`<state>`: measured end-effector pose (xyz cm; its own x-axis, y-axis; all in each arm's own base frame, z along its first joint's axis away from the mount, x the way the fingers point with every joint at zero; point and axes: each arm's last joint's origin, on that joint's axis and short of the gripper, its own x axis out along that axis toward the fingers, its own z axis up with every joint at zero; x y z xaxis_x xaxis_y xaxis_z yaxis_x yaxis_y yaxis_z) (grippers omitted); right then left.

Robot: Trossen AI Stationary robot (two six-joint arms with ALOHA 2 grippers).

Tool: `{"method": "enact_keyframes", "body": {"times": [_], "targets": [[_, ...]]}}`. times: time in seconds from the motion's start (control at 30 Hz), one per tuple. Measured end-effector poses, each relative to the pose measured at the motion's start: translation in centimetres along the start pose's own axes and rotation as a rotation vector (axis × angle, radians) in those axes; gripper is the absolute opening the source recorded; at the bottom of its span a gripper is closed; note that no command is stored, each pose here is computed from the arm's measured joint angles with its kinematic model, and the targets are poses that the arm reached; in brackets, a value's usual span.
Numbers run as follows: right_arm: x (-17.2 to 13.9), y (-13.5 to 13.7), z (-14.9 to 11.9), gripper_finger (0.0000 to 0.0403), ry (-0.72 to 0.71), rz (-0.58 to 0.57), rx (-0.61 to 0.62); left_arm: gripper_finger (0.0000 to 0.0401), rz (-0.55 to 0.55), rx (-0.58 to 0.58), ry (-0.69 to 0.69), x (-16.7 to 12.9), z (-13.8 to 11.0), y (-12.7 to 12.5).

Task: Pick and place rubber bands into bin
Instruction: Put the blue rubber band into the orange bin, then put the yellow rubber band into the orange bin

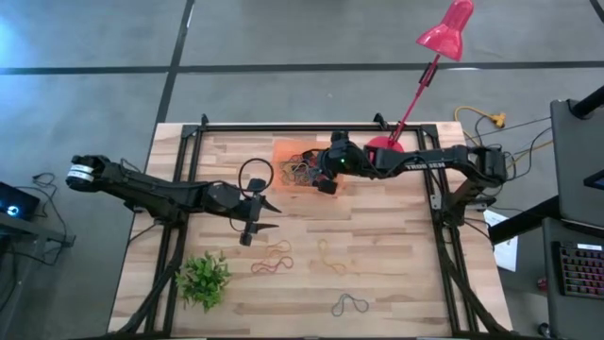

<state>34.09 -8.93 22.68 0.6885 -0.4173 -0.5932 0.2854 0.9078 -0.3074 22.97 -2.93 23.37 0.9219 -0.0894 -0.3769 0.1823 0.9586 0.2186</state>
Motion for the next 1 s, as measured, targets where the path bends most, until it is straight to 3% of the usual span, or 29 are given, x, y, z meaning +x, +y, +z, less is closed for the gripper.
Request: {"method": "enact_keyframes", "body": {"times": [0.27,0.43,0.63,0.87,1.0], "targets": [[0.2,-0.1,-0.6,0.0139,0.017,0.012,0.046,0.0171,-0.004,-0.013,0.005,0.0,-0.1,-0.1],[0.0,1.3,-1.0,0.0167,0.013,0.240,0.000,0.0171,-0.037,-0.043,0.040,0.3,-1.2,-0.4],[-1.1,4.6,-0.7,0.0172,-0.022,0.483,-0.095,0.0171,-0.156,-0.048,0.087,1.6,-2.0,-0.9],[-3.6,9.0,-0.6,0.0159,-0.014,0.609,-0.185,0.0171,-0.264,-0.061,0.217,3.8,-4.4,-1.8],[-4.9,10.8,-0.8,0.0151,0.022,0.648,-0.168,0.0171,-0.264,-0.166,0.345,4.2,-5.3,-2.0]]}}
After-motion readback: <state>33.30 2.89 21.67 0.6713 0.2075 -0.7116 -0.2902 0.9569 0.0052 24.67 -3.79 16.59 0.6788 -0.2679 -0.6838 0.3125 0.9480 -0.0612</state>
